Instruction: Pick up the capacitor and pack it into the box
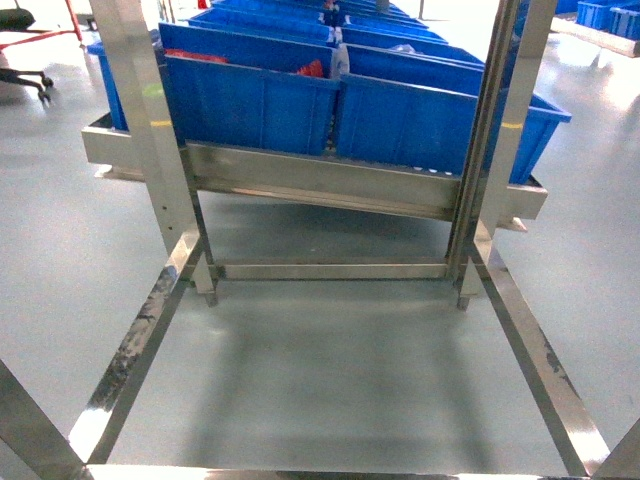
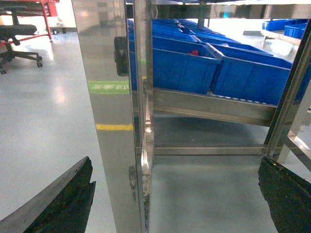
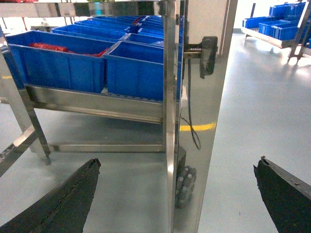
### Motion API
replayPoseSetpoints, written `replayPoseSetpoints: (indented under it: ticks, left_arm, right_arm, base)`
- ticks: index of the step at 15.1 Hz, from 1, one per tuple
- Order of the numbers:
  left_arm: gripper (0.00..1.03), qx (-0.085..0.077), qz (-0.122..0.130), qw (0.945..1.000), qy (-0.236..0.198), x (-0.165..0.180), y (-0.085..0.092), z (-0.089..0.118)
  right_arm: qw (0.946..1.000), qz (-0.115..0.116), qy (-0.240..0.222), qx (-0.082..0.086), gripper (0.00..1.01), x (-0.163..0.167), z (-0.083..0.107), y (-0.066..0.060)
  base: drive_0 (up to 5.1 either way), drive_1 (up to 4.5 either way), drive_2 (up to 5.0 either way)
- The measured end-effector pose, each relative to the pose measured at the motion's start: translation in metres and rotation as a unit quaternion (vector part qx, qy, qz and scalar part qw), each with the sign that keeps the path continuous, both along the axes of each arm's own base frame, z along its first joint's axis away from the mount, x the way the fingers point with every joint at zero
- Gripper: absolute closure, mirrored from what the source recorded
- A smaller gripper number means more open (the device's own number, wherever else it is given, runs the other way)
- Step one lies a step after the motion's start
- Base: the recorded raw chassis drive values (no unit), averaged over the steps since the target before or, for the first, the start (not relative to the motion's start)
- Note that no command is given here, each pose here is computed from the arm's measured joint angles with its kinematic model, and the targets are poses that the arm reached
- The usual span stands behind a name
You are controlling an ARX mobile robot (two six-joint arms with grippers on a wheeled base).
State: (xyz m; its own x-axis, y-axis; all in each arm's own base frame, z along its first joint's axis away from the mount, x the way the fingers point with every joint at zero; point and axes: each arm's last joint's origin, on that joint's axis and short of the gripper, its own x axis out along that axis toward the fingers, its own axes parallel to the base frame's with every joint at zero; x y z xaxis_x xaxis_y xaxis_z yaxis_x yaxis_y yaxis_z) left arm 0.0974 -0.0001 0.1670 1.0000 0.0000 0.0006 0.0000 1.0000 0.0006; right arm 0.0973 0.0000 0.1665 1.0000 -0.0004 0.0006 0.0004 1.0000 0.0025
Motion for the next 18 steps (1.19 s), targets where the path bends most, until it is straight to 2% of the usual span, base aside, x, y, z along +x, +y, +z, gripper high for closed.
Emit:
replayPoseSetpoints:
  ticks: [18]
  left_arm:
    - [0.05,0.000,-0.001,1.0000,0.000,0.0000,0.0000,0.0000]
  right_arm:
    - [1.0000,0.000,0.000,0.001,0.03,0.0000,0.0001,0.0000]
  base:
    - [0.0,0.00,0.0]
